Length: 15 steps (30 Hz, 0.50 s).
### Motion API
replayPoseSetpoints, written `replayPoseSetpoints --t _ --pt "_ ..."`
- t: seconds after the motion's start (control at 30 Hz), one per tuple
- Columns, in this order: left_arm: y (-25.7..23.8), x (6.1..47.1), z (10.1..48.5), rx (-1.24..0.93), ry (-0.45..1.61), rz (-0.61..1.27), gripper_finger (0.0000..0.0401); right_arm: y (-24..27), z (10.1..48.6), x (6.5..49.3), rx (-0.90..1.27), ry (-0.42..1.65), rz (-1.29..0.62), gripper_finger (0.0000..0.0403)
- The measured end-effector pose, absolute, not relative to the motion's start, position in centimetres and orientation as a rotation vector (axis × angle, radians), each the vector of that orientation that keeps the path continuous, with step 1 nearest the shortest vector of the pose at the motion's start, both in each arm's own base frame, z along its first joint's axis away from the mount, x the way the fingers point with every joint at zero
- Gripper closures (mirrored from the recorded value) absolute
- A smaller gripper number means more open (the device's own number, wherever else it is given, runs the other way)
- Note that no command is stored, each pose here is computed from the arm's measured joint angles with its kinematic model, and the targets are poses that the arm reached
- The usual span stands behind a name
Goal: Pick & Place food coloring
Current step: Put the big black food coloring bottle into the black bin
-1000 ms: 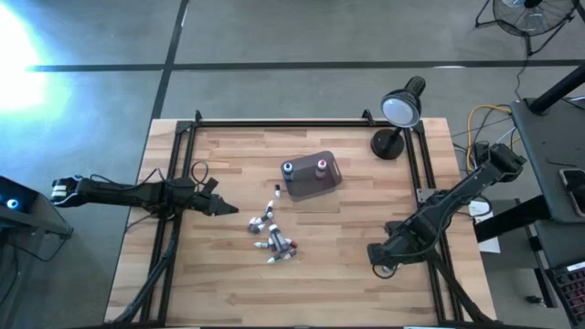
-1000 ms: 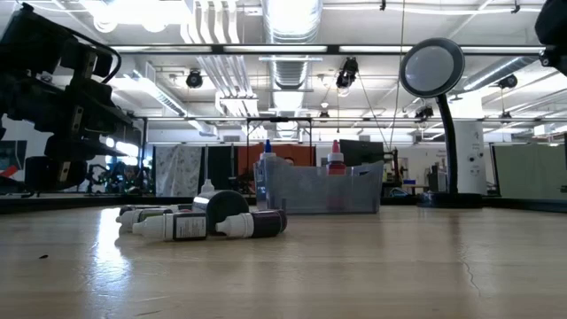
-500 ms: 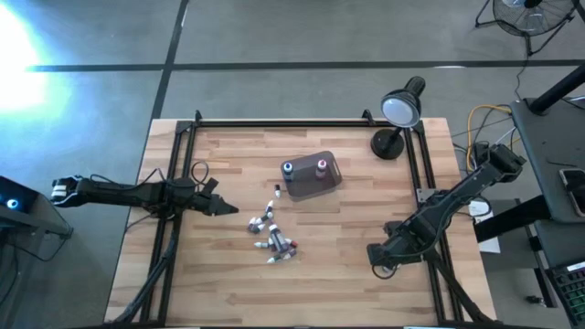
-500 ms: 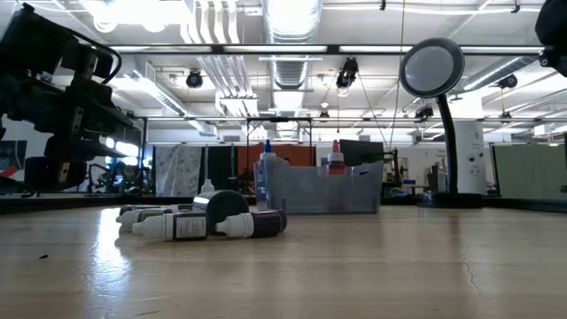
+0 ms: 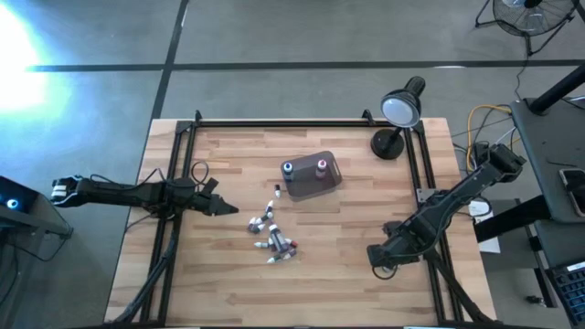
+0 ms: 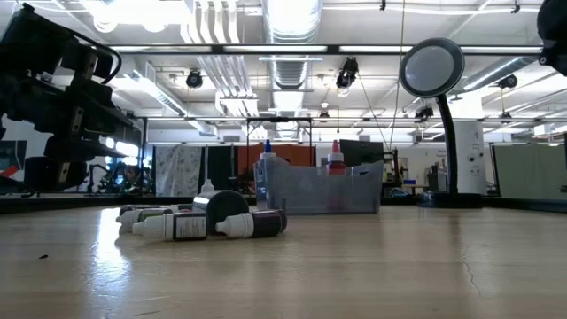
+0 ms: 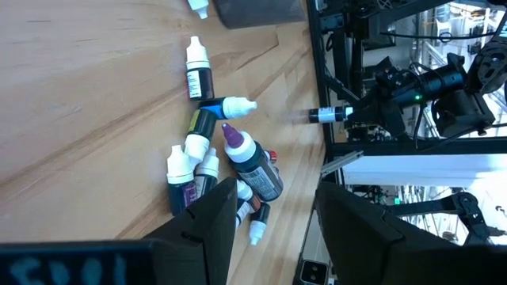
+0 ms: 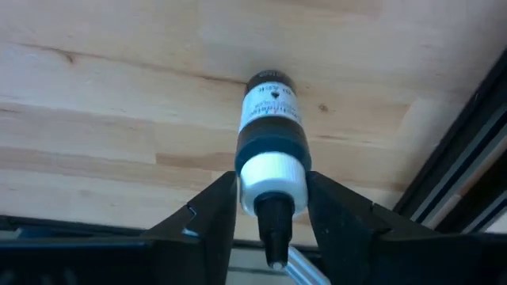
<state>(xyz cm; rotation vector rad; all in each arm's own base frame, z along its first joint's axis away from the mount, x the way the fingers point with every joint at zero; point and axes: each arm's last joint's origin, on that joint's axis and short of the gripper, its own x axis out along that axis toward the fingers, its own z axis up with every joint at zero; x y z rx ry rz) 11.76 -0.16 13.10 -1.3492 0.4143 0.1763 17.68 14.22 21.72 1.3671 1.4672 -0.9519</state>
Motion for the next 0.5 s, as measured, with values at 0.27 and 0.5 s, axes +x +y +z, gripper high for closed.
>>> replayPoseSetpoints --t 0.27,0.5 --pt "-0.2 11.8 13.1 -1.378 0.412 0.181 0.025 13.9 21.7 17.9 1.306 1.431 -0.897 0.0293" --pt "-0.2 11.8 13.2 -1.392 0.408 0.18 0.025 11.8 21.8 19.4 1.174 1.398 -0.768 0.0297"
